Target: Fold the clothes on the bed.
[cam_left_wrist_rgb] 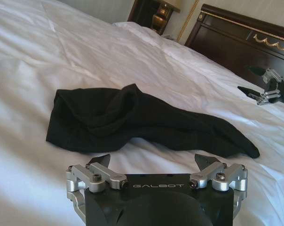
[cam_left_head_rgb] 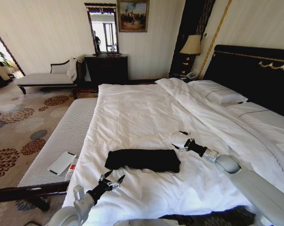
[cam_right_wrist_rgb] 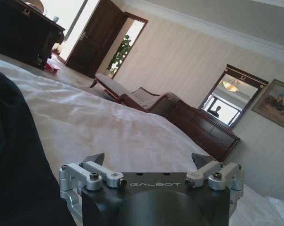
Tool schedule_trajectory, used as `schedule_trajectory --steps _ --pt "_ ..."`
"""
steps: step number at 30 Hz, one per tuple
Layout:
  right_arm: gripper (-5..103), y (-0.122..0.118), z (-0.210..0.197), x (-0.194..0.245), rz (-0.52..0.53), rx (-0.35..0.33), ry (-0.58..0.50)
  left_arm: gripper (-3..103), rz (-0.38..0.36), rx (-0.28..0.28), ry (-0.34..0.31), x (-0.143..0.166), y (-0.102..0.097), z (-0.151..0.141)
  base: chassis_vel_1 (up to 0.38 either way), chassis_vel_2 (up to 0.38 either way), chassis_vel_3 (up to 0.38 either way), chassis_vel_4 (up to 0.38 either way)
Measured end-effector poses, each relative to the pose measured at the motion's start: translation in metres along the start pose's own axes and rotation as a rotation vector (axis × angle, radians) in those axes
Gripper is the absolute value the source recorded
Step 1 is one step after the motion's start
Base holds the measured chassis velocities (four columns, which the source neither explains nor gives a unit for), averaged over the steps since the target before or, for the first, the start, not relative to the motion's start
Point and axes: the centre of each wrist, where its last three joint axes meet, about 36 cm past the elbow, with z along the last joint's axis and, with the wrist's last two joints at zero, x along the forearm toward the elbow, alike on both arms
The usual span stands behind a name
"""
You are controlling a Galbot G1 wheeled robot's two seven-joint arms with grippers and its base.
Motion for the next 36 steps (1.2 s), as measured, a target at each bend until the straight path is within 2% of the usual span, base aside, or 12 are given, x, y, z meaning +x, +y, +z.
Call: schedule_trajectory --steps 4,5,7,9,13,15,17,19,20,23,29,36 --pt "100 0.02 -0.006 0.0 0.089 -0.216 0.004 100 -0.025 0.03 -0.086 -0.008 0.001 -0.02 0.0 0.0 0.0 0.0" --pt "100 0.02 -0.006 0.0 0.089 -0.216 0.004 100 -0.025 0.03 -0.086 -0.008 0.001 -0.02 0.0 0.0 0.0 0.0" --pt "100 0.033 -0.019 0.003 0.149 -0.397 0.007 100 -0.033 0.036 -0.157 -0.015 0.0 -0.041 0.0 0.0 0.0 0.0" --pt "100 0.041 -0.029 0.006 0.177 -0.527 0.009 100 -0.051 0.009 -0.216 -0.019 0.0 -0.055 0.0 0.0 0.0 0.0" --pt "100 0.049 -0.036 0.016 0.181 -0.634 0.023 100 -0.12 -0.059 -0.306 -0.025 0.005 -0.067 0.0 0.0 0.0 0.0" --pt "100 0.051 -0.036 0.019 0.179 -0.652 0.027 100 -0.147 -0.084 -0.328 -0.027 0.008 -0.068 0.0 0.0 0.0 0.0" --pt "100 0.057 -0.036 0.032 0.147 -0.714 0.047 100 -0.239 -0.188 -0.4 -0.027 0.022 -0.069 0.0 0.0 0.0 0.0" --pt "100 0.058 -0.037 0.036 0.131 -0.733 0.05 100 -0.261 -0.211 -0.412 -0.026 0.025 -0.068 0.0 0.0 0.0 0.0" --pt "100 0.061 -0.038 0.045 0.087 -0.787 0.063 100 -0.311 -0.279 -0.438 -0.02 0.032 -0.067 0.0 0.0 0.0 0.0" --pt "100 0.065 -0.038 0.054 0.04 -0.89 0.077 100 -0.375 -0.351 -0.463 -0.007 0.039 -0.062 0.0 0.0 0.0 0.0" --pt "100 0.069 -0.02 0.069 -0.049 -1.038 0.138 100 -0.459 -0.412 -0.472 0.03 0.041 -0.042 0.0 0.0 0.0 0.0" --pt "100 0.062 -0.005 0.07 -0.095 -1.135 0.184 100 -0.469 -0.441 -0.461 0.058 0.034 -0.021 0.0 0.0 0.0 0.0"
